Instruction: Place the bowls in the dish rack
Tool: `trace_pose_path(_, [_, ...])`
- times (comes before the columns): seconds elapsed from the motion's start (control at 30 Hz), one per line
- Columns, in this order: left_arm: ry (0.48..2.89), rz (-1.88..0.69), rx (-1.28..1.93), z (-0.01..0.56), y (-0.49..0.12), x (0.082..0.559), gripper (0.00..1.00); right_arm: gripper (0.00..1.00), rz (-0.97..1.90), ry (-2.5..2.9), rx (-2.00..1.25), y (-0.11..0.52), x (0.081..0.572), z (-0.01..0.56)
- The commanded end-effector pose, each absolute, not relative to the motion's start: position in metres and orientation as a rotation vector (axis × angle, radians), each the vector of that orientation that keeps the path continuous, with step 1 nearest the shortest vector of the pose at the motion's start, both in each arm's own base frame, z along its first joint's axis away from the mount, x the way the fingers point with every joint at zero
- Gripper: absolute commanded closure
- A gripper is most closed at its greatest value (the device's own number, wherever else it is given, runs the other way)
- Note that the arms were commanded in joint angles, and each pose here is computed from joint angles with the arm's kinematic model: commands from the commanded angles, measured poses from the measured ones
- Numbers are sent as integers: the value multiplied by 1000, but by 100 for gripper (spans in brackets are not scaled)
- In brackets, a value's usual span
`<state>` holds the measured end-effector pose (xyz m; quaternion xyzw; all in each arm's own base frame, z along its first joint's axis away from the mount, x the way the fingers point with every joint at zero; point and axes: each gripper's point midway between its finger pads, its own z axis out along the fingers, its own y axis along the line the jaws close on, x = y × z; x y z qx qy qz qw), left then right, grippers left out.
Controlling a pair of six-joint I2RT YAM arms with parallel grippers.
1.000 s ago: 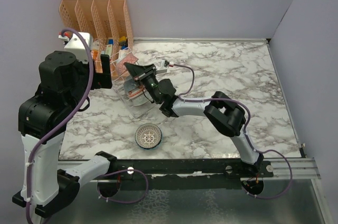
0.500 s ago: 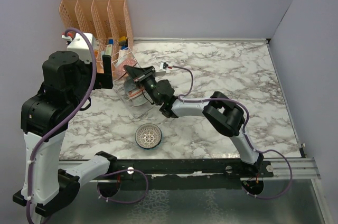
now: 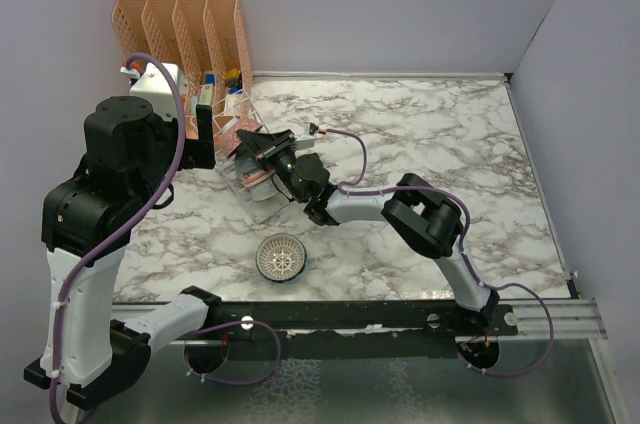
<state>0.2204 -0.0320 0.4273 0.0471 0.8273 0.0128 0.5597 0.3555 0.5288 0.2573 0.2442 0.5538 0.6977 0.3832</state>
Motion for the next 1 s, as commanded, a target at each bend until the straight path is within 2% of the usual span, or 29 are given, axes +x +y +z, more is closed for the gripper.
trace_pose_path(0.0, [1928, 62, 98, 431, -26, 220, 1, 87, 1862, 1444, 600, 539, 343, 256])
trace_pose_path(0.13, [1925, 66, 95, 432, -25, 219, 1, 80, 1881, 1481, 582, 544, 339, 256])
trace_pose_path(0.6, [1928, 69, 103, 430, -25, 219, 1, 68, 1961, 1672, 603, 554, 319, 249])
trace_pose_path(0.67, [1927, 73, 103, 429, -24, 219, 1, 62, 1951, 1694, 637, 550, 318, 250])
trace_pose_path(0.8, [1929, 80, 106, 428, -24, 219, 1, 58, 1904, 1710, 673, 542, 320, 252])
trace_pose_path(0.9, [1930, 79, 113, 428, -25, 220, 1, 49, 1893, 1716, 679, 541, 320, 254])
trace_pose_path(0.97, [1932, 82, 114, 428, -26, 220, 1, 49, 1895, 1727, 688, 541, 319, 253])
